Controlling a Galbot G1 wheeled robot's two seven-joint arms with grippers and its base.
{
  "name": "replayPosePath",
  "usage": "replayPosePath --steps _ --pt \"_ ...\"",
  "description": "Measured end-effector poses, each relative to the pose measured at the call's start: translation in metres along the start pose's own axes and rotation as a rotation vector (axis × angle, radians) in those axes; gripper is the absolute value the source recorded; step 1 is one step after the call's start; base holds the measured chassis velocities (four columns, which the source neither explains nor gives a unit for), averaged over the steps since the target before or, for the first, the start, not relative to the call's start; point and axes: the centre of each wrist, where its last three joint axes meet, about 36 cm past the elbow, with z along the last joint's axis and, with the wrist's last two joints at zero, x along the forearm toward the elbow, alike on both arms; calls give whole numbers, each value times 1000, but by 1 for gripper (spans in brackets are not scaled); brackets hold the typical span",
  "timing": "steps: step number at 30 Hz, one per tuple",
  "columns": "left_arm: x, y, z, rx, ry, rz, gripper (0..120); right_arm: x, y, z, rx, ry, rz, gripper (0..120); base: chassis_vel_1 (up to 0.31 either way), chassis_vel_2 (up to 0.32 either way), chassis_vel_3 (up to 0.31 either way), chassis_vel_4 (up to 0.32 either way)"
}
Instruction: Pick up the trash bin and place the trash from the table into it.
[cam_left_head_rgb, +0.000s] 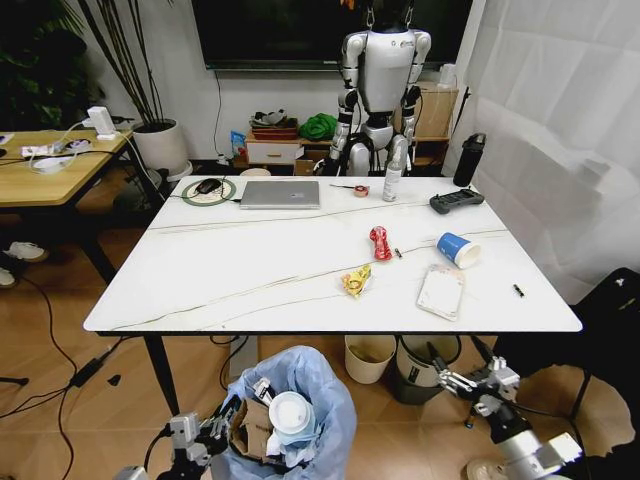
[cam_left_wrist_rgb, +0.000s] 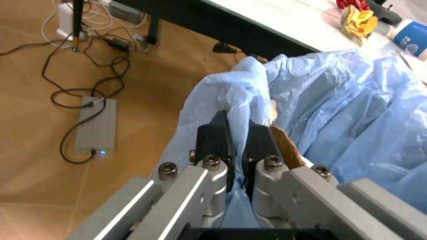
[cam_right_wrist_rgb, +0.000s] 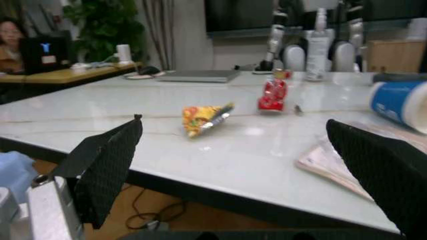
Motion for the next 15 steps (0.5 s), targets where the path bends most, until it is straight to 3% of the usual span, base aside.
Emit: replayPosePath --steps 5,10,15 --pt "9 -2 3 9 -5 -32 0 -42 7 -43 14 -8 21 100 0 0 0 0" --pt "23 -11 7 21 -22 -82 0 -106 28 -85 -85 124 147 100 0 0 0 0" --pt "30 -18 4 28 -49 -113 0 -159 33 -85 -153 185 203 100 0 0 0 0"
